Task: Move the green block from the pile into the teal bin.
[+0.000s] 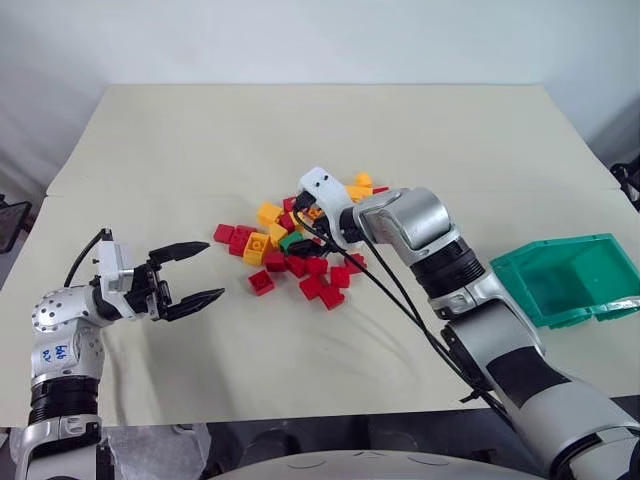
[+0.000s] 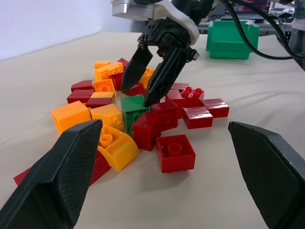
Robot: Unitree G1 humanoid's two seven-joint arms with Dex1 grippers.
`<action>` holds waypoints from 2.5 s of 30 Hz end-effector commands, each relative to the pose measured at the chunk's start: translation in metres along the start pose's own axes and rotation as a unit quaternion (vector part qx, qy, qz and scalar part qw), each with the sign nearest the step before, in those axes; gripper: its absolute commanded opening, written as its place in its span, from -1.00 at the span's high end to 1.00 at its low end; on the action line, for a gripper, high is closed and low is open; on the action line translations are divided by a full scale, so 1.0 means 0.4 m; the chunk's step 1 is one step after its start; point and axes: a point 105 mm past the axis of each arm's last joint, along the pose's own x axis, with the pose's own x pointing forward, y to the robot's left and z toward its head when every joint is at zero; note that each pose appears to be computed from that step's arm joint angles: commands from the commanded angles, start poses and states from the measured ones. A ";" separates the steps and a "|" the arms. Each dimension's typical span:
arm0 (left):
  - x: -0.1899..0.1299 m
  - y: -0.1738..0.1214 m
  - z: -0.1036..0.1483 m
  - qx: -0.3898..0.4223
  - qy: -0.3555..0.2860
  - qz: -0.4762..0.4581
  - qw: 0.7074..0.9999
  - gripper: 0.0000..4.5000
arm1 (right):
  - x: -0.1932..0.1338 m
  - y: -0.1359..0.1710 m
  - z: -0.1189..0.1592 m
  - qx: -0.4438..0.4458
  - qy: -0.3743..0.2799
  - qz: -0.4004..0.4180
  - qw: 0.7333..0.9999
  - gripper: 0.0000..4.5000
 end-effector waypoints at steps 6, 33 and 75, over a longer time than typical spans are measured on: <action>-0.001 -0.003 0.024 0.017 -0.017 0.006 1.000 -1.00 | 0.036 0.045 0.000 0.002 0.017 0.002 1.000 -0.99; 0.284 -0.032 0.065 0.020 -0.042 -0.085 0.995 -1.00 | -0.349 -0.087 0.007 -0.044 -0.222 -0.129 0.965 -0.06; 0.415 -0.027 0.082 -0.048 -0.004 -0.140 0.989 -1.00 | -0.677 -0.142 -0.245 -0.051 -0.096 -0.275 0.955 -0.98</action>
